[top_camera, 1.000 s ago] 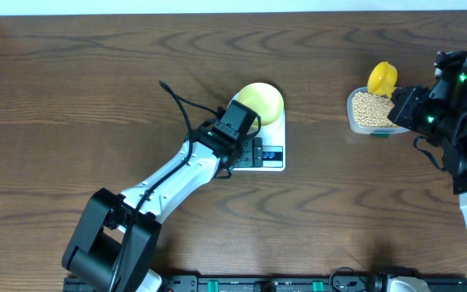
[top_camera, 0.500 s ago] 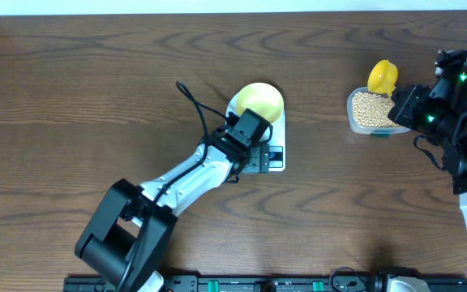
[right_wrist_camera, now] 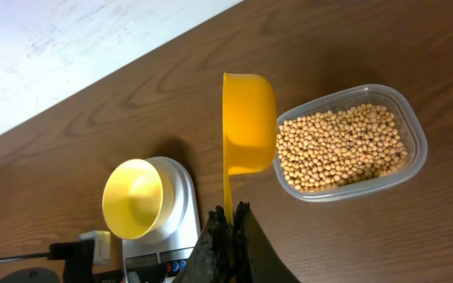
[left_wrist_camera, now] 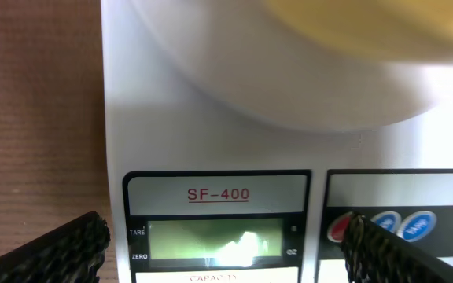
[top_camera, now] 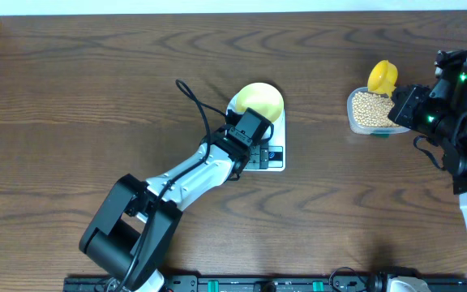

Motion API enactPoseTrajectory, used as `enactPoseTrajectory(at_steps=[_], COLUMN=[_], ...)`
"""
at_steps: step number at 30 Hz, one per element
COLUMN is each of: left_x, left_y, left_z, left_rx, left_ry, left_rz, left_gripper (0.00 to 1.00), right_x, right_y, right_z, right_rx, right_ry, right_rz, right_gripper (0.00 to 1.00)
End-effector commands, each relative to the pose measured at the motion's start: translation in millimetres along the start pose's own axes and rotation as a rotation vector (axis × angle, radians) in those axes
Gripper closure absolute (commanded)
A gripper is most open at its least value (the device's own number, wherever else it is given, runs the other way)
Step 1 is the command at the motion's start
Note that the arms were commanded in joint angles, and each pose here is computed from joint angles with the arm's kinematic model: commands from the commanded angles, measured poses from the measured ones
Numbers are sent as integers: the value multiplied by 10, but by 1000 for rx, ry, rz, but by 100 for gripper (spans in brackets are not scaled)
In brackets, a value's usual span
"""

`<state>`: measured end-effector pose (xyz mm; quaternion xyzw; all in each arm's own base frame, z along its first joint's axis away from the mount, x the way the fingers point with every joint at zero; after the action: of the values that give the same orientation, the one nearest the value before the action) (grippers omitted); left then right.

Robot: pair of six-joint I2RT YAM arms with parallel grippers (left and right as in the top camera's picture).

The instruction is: Scoop item into bowl and weigh 50g on scale

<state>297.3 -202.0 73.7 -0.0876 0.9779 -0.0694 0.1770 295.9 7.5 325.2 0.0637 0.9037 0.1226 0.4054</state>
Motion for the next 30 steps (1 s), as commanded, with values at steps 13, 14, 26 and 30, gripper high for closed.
enactPoseTrajectory(at_steps=[13, 14, 26, 30], left_x=[35, 43, 94, 44], left_y=[57, 63, 96, -52], left_z=[135, 145, 177, -20], left_rx=[-44, -48, -66, 45], left_ry=[8, 12, 40, 51], left_rz=[-10, -9, -4, 16], left_gripper=[3, 3, 3, 3], right_x=[-68, -65, -62, -62], right_y=[7, 7, 6, 6], right_z=[-77, -77, -77, -77], right_rx=[4, 4, 4, 4], right_ry=[-26, -25, -23, -23], right_rz=[-13, -13, -13, -13], right_gripper=[99, 99, 99, 99])
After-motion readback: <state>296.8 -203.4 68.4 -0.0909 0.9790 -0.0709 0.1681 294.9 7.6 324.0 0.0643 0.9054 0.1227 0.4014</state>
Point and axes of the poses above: each gripper's point midway between its finger pads, its own z axis out along the fingers, its own y axis along the line the jaws close on, x = y × z, the point moved 6 cm from there along -z, back along the fingers, and after that the axes turned 12 degrees about -z, right-handed, at the moved point
